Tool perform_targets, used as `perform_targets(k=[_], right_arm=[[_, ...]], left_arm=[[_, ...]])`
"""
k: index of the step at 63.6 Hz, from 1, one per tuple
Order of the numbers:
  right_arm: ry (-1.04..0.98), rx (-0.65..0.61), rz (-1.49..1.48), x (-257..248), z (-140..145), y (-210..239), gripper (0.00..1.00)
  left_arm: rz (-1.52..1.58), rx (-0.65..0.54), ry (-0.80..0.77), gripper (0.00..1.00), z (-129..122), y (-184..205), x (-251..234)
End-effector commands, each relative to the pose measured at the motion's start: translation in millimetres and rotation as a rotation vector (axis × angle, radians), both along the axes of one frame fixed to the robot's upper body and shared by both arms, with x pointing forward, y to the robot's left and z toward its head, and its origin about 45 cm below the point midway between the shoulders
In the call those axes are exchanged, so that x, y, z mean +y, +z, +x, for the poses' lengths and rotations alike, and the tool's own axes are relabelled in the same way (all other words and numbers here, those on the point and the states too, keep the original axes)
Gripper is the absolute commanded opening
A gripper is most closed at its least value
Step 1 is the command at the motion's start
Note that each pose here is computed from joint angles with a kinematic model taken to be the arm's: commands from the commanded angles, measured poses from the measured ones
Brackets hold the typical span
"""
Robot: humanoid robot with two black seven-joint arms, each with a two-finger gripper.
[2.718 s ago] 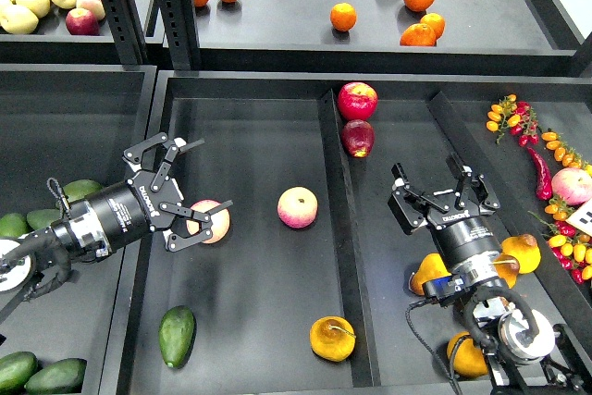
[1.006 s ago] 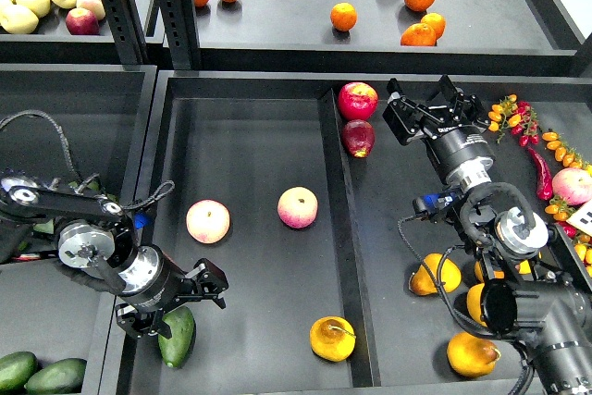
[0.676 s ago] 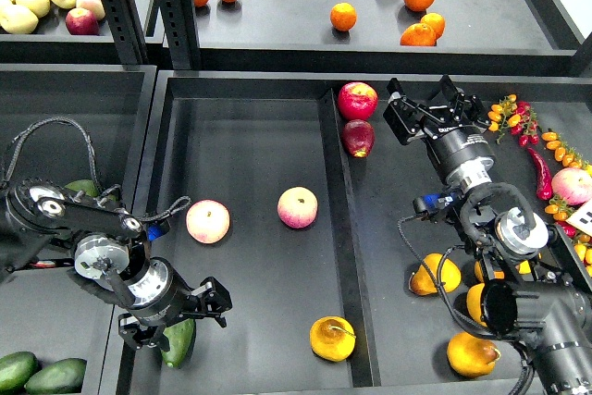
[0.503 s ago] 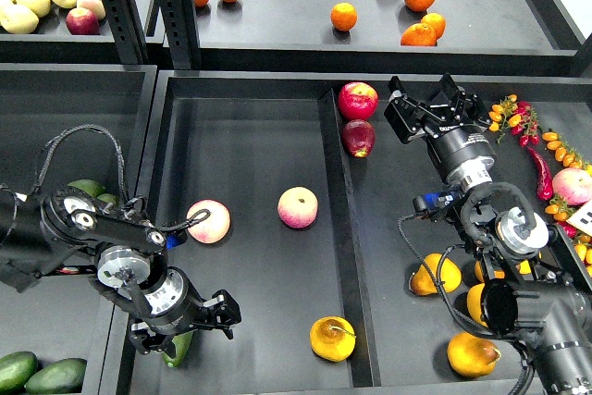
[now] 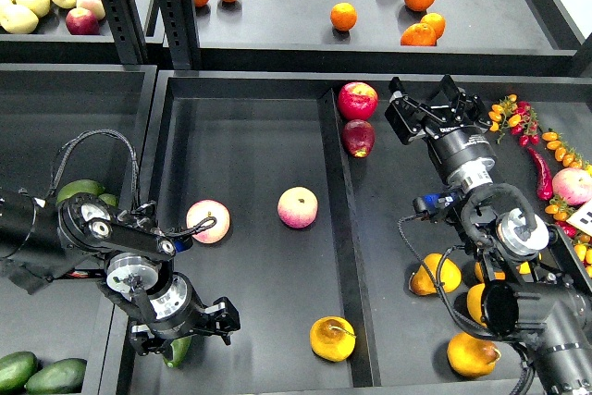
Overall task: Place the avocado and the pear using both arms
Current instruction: 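Lower left gripper over the green avocado and close on it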
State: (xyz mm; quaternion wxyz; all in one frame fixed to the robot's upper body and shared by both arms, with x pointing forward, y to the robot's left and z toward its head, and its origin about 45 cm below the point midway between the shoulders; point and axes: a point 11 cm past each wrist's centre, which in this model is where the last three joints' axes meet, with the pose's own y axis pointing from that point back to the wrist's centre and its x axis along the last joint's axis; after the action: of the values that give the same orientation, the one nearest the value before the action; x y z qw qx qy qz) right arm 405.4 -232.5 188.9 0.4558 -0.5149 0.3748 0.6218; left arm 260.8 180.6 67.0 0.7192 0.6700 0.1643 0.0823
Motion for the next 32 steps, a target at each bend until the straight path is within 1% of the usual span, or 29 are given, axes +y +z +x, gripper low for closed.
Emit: perform_targets(k=[1, 32], right_arm=[[0.0, -0.001, 0.008, 0.1, -0.8, 0.4, 0.99], [0.002, -0.002, 0.015, 0.2, -5.2, -0.5, 0.99]], left_arm=[[0.007, -0.014, 0.0, 0.99, 4.8, -0.9, -0.4], [0.058, -0.03, -0.017, 0.99, 11.2, -8.3, 7.4]])
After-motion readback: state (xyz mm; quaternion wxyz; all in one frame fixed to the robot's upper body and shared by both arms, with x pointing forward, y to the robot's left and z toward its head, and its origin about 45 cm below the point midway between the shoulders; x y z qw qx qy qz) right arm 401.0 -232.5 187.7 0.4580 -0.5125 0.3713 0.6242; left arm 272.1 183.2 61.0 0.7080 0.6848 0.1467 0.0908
